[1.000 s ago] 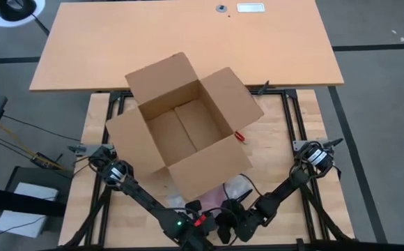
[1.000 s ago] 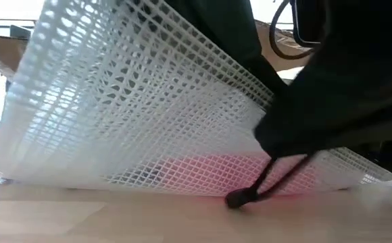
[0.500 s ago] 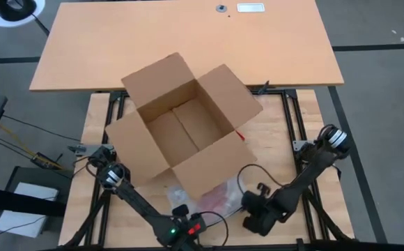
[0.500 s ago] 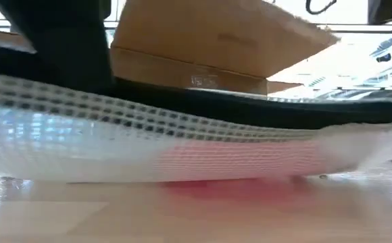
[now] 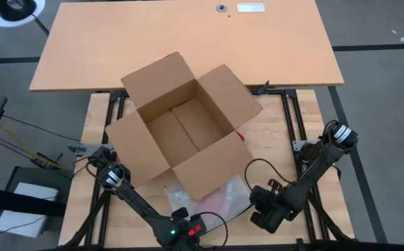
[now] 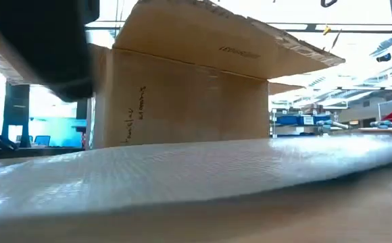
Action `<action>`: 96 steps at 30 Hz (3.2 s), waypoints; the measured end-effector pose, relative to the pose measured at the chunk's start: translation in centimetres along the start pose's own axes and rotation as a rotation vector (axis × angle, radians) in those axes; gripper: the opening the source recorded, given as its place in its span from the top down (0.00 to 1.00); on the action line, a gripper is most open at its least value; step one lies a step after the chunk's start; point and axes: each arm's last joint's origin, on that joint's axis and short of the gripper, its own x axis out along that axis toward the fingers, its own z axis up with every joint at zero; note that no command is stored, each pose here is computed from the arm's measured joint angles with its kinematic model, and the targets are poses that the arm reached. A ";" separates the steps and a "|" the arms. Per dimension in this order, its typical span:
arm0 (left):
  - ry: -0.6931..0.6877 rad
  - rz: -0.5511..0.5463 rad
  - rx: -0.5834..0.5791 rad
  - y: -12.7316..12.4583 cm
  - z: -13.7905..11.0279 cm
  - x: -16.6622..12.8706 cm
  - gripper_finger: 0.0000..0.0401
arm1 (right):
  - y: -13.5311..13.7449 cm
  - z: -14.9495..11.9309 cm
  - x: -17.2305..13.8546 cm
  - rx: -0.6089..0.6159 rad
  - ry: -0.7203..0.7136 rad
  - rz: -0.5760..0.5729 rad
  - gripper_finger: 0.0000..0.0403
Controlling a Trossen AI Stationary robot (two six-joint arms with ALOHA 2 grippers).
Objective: Unpack boxes
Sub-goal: Close the white zip bag, then break down the cardboard box until it is fully flat using the red cutter
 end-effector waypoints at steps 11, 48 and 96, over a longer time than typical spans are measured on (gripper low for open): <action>0.086 -0.362 0.208 -3.2 2.6 -8.7 0.50 | -2.3 0.5 -6.0 -0.168 -0.037 0.168 0.42; -0.085 0.101 0.297 20.6 18.2 -15.4 0.52 | -8.8 7.1 -8.0 0.025 -0.122 0.097 0.37; -0.318 -0.093 -0.093 23.3 14.9 -6.6 0.52 | -12.6 6.2 -2.9 -0.163 0.047 0.138 0.45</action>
